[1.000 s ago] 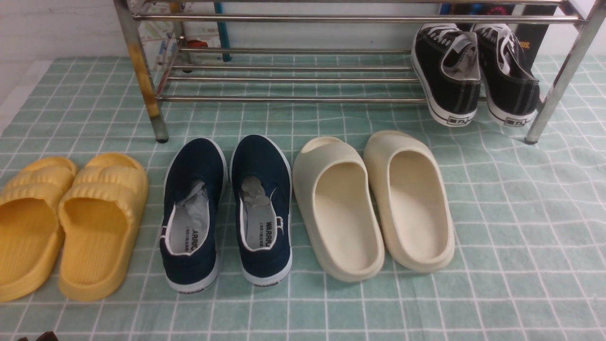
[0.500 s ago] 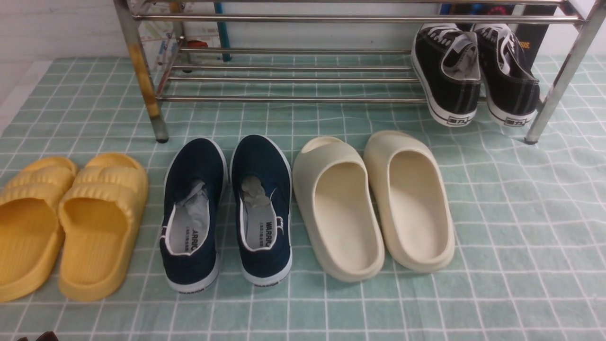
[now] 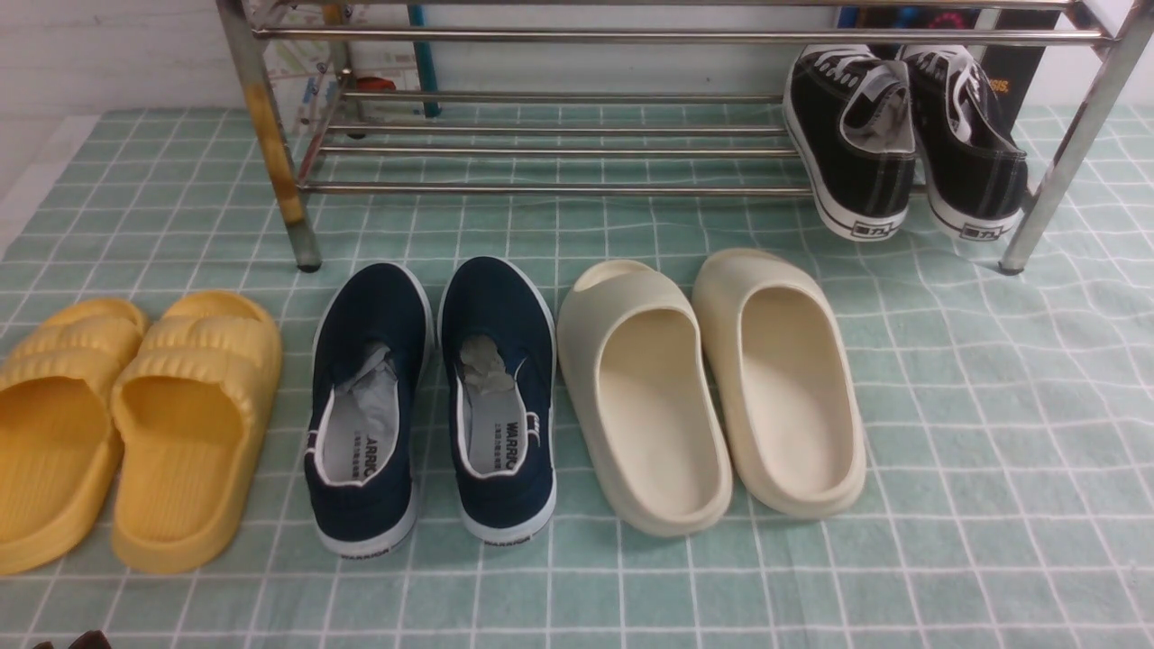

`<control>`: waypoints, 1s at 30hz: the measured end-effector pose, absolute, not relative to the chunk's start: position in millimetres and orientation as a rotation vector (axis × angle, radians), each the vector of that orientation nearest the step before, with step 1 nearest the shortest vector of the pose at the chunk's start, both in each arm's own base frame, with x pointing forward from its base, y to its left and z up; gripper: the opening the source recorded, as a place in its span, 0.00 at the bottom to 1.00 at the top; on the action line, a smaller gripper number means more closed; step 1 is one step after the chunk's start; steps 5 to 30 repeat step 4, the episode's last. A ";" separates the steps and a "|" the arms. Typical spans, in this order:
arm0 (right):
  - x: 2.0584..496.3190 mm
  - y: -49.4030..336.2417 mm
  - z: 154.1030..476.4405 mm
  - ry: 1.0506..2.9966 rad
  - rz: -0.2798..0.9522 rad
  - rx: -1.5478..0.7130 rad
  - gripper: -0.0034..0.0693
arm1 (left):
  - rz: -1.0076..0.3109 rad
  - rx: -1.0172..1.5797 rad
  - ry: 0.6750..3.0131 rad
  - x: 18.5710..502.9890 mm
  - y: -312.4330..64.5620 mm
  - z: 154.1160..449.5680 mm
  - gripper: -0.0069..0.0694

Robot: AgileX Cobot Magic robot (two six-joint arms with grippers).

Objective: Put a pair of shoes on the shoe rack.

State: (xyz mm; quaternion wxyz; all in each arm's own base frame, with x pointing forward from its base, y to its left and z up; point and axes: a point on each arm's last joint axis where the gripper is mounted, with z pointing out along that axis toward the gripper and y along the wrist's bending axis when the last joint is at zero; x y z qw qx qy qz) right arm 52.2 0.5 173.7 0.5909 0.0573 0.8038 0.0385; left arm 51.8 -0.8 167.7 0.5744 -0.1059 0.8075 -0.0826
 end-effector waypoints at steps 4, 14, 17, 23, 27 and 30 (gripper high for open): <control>52.2 0.5 173.7 1.870 0.090 0.133 0.16 | -0.193 -0.248 1.892 51.8 -0.8 167.7 0.40; 52.2 0.5 173.7 1.870 0.090 0.133 0.16 | -0.193 -0.248 1.892 51.8 -0.8 167.7 0.40; 52.2 0.5 173.7 1.870 0.090 0.133 0.16 | -0.193 -0.248 1.892 51.8 -0.8 167.7 0.40; 52.2 0.5 173.7 1.870 0.090 0.133 0.16 | -0.193 -0.248 1.892 51.8 -0.8 167.7 0.40; 52.2 0.5 173.7 1.870 0.090 0.133 0.16 | -0.193 -0.248 1.892 51.8 -0.8 167.7 0.40; 52.2 0.5 173.7 1.870 0.090 0.133 0.16 | -0.193 -0.248 1.892 51.8 -0.8 167.7 0.40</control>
